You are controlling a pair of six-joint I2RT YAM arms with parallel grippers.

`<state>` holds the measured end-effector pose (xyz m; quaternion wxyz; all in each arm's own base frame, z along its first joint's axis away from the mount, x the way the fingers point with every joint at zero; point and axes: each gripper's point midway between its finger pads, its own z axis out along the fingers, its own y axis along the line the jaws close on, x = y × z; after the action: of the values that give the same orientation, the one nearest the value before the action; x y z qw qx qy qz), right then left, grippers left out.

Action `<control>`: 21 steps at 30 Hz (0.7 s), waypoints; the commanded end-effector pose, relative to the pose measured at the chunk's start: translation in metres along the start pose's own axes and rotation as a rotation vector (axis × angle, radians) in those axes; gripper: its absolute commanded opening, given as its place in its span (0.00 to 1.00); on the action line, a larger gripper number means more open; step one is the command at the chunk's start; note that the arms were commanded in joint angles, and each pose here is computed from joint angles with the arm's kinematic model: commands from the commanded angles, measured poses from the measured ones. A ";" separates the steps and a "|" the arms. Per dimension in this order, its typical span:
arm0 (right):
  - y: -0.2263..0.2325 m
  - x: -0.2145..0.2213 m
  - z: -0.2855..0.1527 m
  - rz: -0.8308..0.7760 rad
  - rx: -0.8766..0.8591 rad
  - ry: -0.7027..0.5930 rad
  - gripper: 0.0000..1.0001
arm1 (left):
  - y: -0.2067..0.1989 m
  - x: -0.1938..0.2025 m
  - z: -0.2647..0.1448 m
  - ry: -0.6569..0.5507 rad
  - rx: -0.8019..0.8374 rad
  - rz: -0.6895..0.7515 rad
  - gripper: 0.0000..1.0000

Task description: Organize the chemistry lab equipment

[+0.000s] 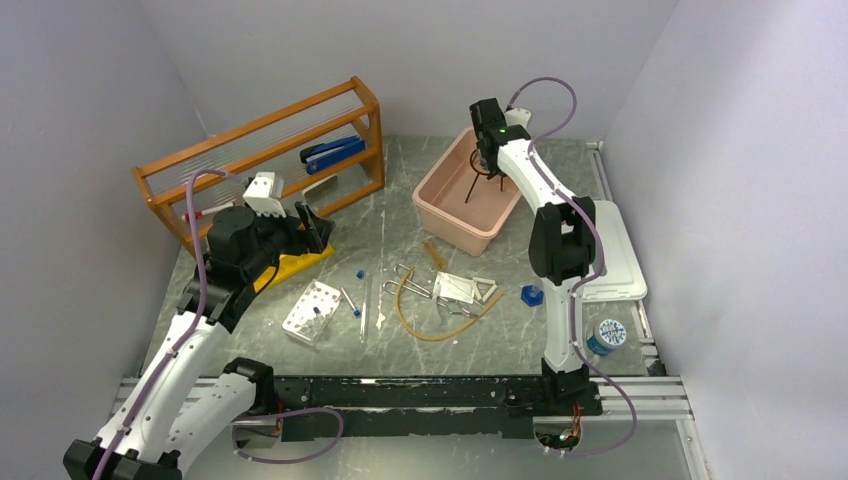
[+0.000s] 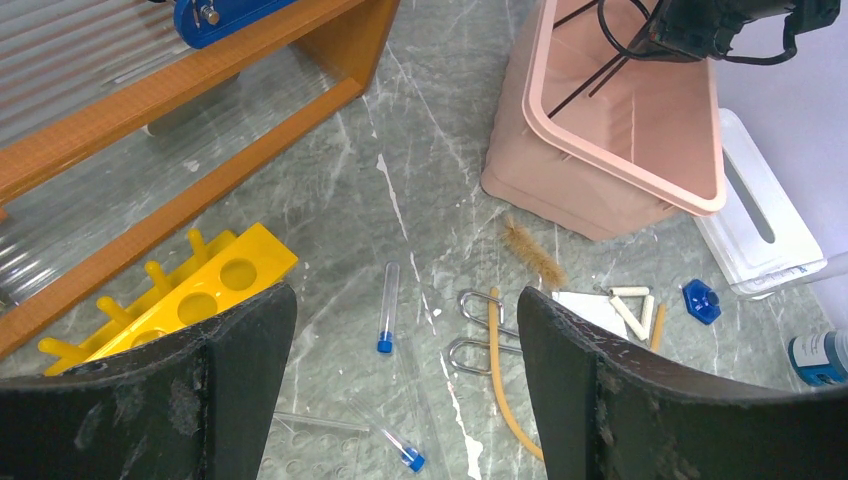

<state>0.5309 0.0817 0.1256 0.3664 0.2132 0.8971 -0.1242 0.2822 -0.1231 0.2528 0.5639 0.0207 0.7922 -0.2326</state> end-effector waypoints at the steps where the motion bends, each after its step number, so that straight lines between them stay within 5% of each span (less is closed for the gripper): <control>1: 0.006 -0.008 0.004 0.065 -0.001 -0.019 0.03 | 0.001 -0.004 0.001 -0.022 -0.005 0.017 0.85; 11: 0.042 0.005 0.019 0.070 -0.131 0.044 0.26 | 0.002 -0.002 0.002 -0.016 -0.010 0.017 0.85; 21: 0.035 -0.036 -0.023 0.117 -0.188 -0.041 0.57 | 0.002 -0.003 0.002 -0.017 -0.011 0.018 0.85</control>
<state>0.5521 0.1128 0.1120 0.3618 0.2175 0.9054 -0.0456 0.2827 -0.1230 0.2520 0.5629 0.0202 0.7931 -0.2318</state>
